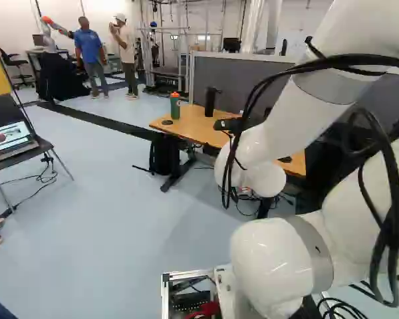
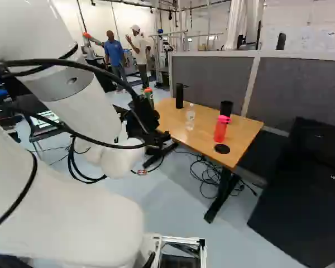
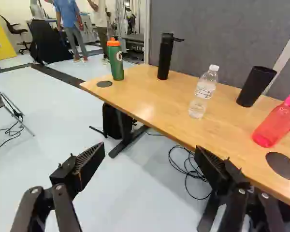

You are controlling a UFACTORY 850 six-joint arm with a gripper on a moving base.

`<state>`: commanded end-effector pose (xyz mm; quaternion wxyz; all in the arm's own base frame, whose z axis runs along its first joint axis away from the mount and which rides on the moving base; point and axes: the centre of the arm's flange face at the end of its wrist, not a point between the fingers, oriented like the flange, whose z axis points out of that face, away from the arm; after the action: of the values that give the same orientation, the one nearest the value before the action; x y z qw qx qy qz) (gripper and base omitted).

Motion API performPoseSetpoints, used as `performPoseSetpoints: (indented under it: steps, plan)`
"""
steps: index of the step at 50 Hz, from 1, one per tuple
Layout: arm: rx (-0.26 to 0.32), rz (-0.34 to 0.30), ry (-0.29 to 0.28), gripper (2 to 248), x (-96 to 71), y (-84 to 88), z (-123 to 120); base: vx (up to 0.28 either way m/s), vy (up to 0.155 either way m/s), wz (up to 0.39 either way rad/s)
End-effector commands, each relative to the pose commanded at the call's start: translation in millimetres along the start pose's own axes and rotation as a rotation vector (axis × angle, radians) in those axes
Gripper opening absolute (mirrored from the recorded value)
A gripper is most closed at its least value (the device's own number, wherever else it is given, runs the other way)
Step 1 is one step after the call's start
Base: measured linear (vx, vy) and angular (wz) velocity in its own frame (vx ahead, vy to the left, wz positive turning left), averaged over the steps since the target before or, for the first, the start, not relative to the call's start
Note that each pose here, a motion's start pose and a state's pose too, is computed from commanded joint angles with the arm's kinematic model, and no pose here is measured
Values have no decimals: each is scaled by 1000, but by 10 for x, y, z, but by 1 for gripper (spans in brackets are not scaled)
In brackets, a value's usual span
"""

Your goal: Pick up the green bottle from the table

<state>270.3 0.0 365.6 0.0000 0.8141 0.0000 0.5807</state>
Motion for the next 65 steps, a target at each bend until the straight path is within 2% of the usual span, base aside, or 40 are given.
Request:
performPoseSetpoints:
  steps: [65]
  plan:
    - [0, 0, 0, 247, 0, 0, 0, 0, 2, 0]
